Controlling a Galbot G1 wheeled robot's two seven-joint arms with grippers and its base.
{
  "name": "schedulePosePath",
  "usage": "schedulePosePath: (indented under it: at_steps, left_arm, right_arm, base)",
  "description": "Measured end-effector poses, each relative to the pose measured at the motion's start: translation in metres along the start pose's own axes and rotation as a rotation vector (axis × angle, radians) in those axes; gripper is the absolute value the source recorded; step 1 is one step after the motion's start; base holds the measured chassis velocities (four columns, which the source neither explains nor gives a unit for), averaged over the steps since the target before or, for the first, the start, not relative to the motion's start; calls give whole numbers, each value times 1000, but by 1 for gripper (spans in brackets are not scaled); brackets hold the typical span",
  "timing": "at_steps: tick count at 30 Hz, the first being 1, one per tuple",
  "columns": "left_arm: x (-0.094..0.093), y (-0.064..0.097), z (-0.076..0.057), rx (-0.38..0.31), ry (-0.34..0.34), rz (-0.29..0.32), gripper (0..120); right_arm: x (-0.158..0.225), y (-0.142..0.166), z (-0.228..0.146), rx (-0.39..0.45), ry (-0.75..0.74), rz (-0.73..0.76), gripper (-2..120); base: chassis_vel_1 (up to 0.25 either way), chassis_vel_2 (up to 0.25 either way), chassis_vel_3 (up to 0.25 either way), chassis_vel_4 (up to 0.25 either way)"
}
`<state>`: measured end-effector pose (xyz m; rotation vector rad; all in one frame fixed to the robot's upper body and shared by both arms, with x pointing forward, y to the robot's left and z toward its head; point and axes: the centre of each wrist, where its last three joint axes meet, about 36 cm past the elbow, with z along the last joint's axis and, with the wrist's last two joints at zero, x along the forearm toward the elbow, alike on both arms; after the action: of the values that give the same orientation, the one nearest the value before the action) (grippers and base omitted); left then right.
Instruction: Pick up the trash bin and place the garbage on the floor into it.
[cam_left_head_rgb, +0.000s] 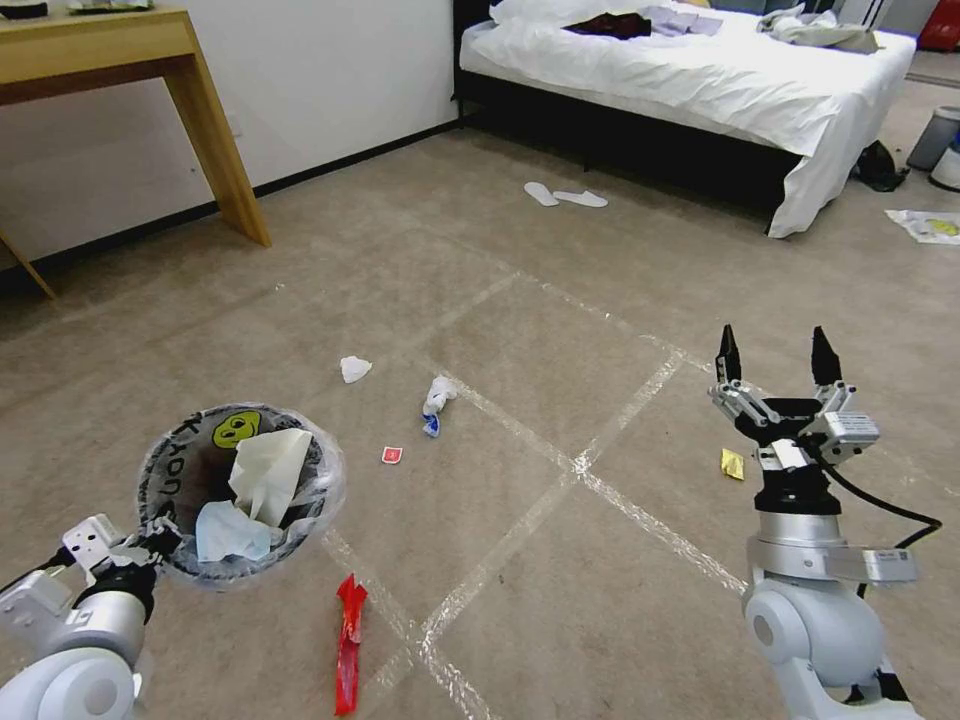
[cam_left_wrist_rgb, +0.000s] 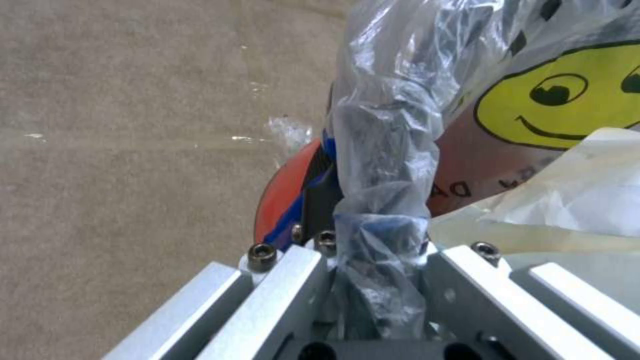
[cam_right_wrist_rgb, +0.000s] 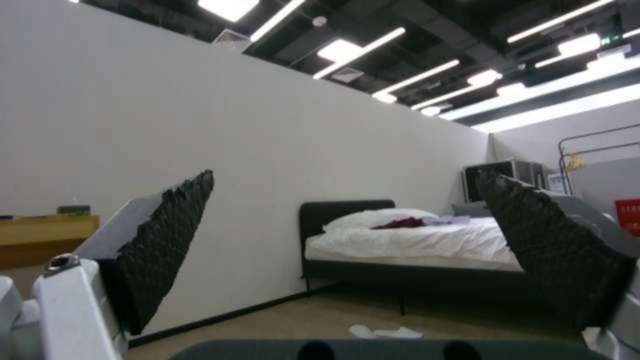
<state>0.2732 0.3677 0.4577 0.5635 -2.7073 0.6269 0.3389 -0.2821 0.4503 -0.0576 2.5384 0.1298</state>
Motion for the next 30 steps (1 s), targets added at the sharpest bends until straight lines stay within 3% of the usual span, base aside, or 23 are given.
schedulePosePath:
  at_steps: [21, 30]
  left_arm:
    - [-5, 5, 5, 4, 9, -21, 0]
    - [-3, 7, 1, 2, -3, -32, 0]
  right_arm:
    - [0, 1, 10, -10, 43, -11, 100]
    - [-1, 1, 19, -17, 70, -17, 100]
  base:
    - [-20, 22, 21, -21]
    - [-71, 64, 60, -72]
